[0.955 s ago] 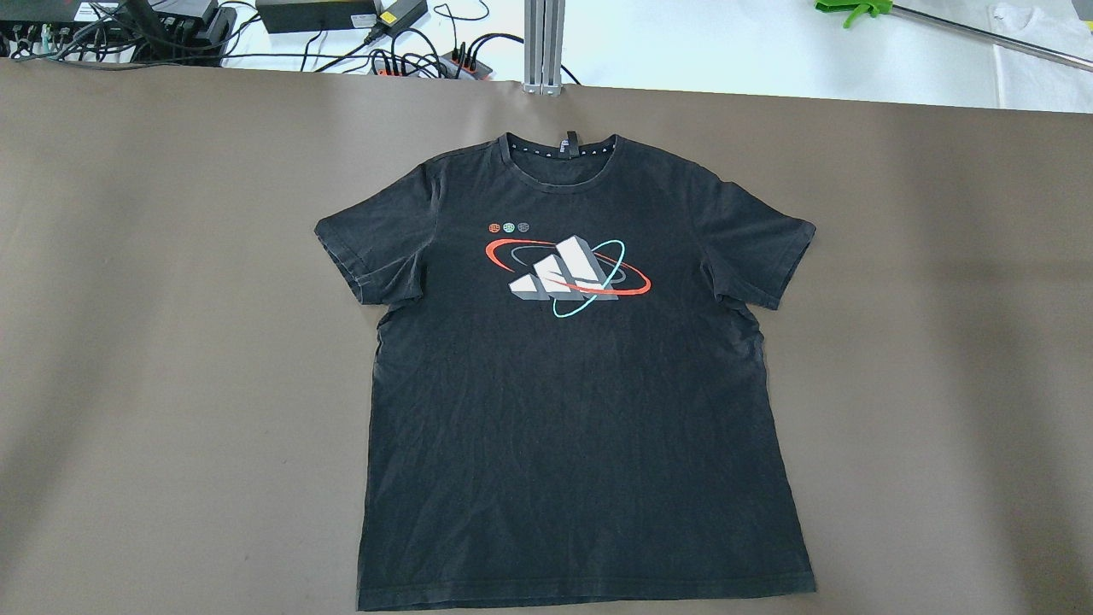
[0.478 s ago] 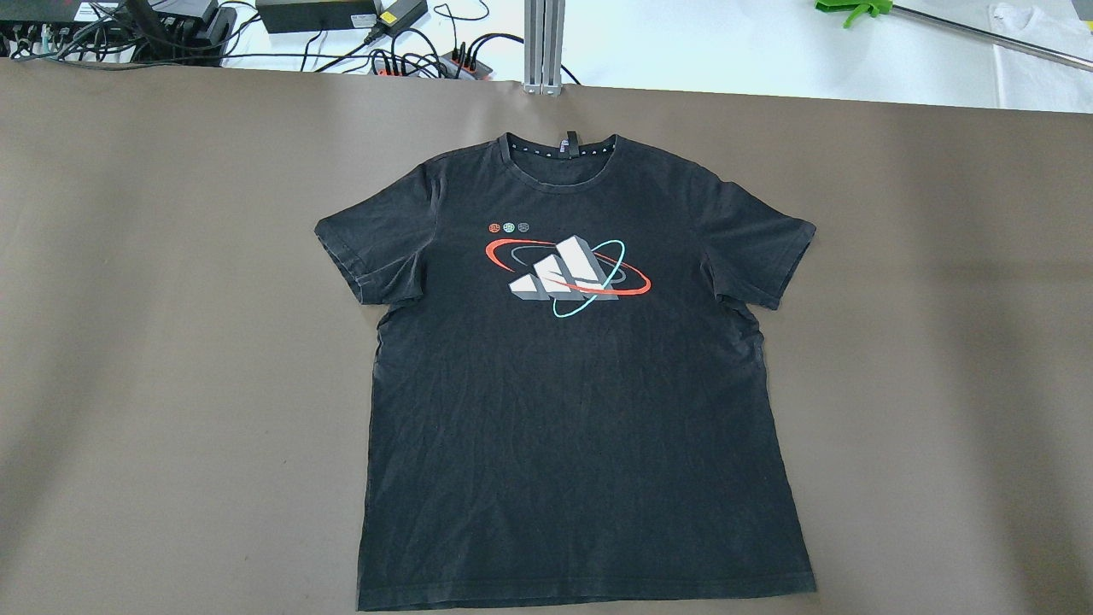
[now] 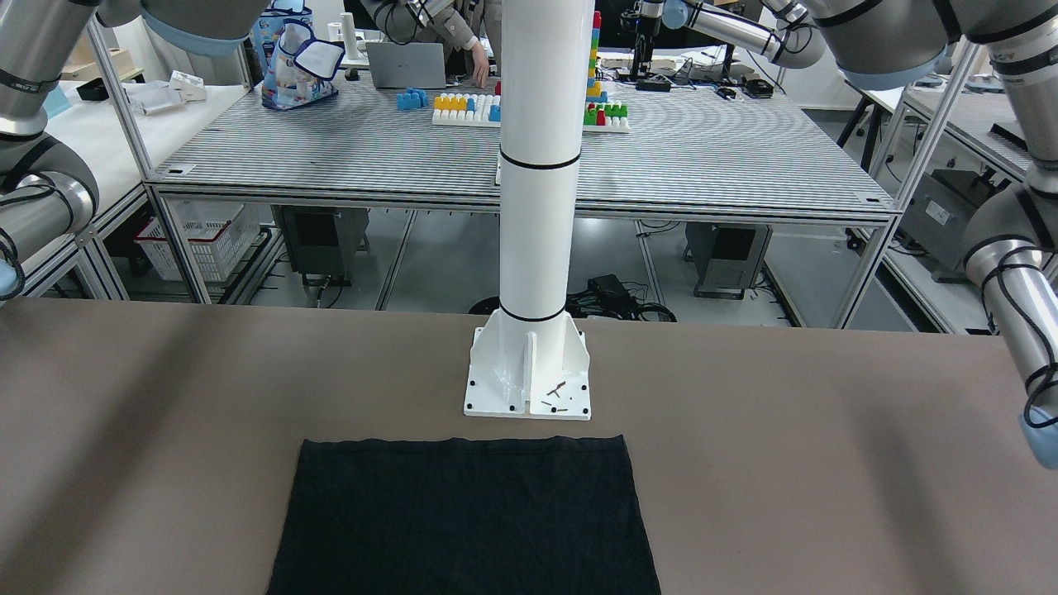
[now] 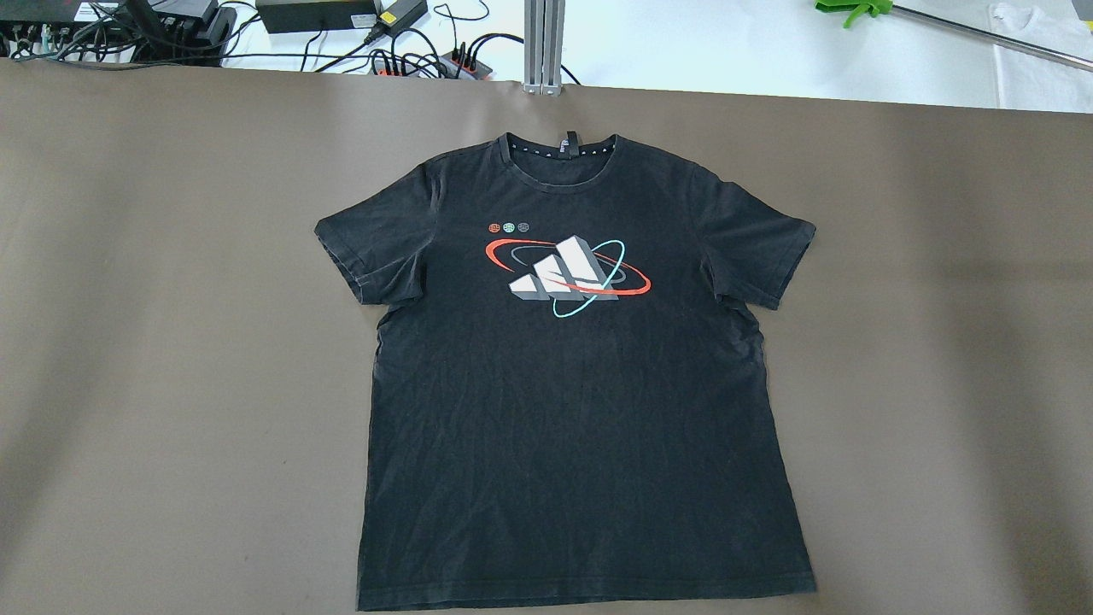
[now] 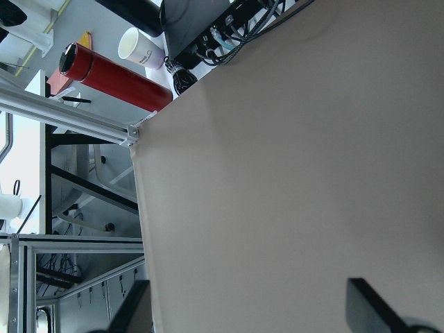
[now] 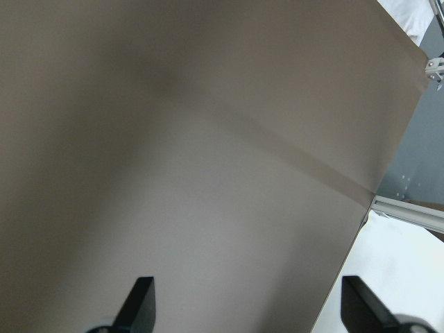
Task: Fold clothes
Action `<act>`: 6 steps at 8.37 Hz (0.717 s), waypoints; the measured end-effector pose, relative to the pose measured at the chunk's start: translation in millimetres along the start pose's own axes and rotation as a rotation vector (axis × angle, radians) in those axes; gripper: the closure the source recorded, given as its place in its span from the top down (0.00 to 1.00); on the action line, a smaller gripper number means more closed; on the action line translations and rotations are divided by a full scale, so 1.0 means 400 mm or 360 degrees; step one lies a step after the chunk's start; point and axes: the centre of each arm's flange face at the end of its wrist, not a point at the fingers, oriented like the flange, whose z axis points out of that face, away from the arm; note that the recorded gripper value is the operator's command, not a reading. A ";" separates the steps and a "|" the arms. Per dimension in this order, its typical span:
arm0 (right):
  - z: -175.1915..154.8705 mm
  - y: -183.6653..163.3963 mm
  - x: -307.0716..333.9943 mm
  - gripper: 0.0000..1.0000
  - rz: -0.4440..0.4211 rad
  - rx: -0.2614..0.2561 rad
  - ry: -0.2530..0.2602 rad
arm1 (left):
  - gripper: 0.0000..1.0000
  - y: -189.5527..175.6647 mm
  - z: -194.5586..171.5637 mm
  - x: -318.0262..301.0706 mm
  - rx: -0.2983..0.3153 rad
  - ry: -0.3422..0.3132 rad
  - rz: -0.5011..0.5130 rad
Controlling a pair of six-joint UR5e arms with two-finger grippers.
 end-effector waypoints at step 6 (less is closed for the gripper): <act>0.228 -0.051 0.129 0.94 0.0099 0.0025 0.0079 | 1.00 -0.005 0.054 0.001 -0.0053 0.0001 -0.0082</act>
